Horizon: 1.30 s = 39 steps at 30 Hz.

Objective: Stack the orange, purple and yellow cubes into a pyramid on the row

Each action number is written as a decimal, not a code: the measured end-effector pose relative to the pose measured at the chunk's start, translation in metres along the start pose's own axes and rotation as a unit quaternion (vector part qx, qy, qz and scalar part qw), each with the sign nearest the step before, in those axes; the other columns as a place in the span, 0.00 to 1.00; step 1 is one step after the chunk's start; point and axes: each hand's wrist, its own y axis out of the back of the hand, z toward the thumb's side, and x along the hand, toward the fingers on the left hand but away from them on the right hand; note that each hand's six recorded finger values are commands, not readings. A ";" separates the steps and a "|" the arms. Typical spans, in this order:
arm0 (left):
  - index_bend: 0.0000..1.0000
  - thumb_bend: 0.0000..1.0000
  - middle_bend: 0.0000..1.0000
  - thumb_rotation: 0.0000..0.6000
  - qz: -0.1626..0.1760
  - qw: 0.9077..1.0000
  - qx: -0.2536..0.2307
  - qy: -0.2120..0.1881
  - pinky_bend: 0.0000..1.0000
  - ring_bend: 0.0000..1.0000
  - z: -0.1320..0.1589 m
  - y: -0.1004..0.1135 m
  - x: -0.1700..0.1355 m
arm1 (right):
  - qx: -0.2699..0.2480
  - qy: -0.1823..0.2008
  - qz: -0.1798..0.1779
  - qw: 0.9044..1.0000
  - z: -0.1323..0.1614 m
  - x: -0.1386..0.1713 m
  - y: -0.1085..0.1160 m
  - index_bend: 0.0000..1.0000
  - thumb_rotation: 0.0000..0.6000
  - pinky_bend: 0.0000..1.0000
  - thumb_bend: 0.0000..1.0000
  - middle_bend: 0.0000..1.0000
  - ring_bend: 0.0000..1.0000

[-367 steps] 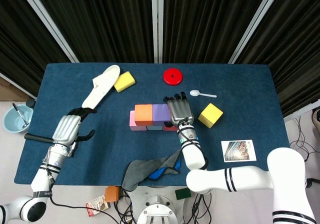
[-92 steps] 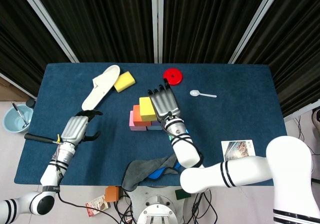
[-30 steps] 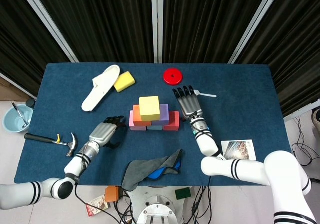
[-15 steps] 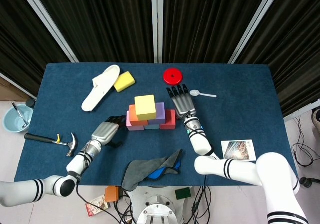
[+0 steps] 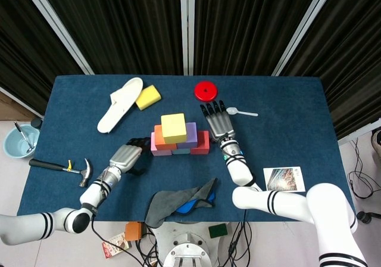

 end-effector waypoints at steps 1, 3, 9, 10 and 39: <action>0.22 0.28 0.01 0.98 0.001 1.000 -0.001 0.001 0.04 0.01 0.000 0.001 -0.001 | 0.000 -0.001 0.000 1.000 -0.001 0.001 0.001 0.00 1.00 0.00 0.00 0.04 0.00; 0.22 0.28 0.01 0.98 0.002 1.000 -0.001 0.002 0.04 0.01 -0.001 0.002 -0.002 | 0.000 -0.003 -0.002 1.000 -0.005 0.002 0.003 0.00 1.00 0.00 0.00 0.04 0.00; 0.22 0.28 0.01 0.98 0.012 1.000 0.000 0.011 0.04 0.01 -0.010 0.010 -0.014 | -0.001 -0.007 -0.008 1.000 -0.018 0.011 0.013 0.00 1.00 0.00 0.00 0.04 0.00; 0.22 0.28 0.01 0.99 0.016 1.000 -0.001 0.015 0.04 0.01 -0.012 0.013 -0.018 | -0.002 -0.008 -0.009 1.000 -0.021 0.013 0.016 0.00 1.00 0.00 0.00 0.05 0.00; 0.22 0.28 0.03 1.00 0.283 0.943 -0.006 0.175 0.04 0.02 -0.131 0.054 -0.230 | -0.164 -0.128 -0.149 0.967 -0.276 0.278 0.028 0.00 1.00 0.00 0.06 0.05 0.00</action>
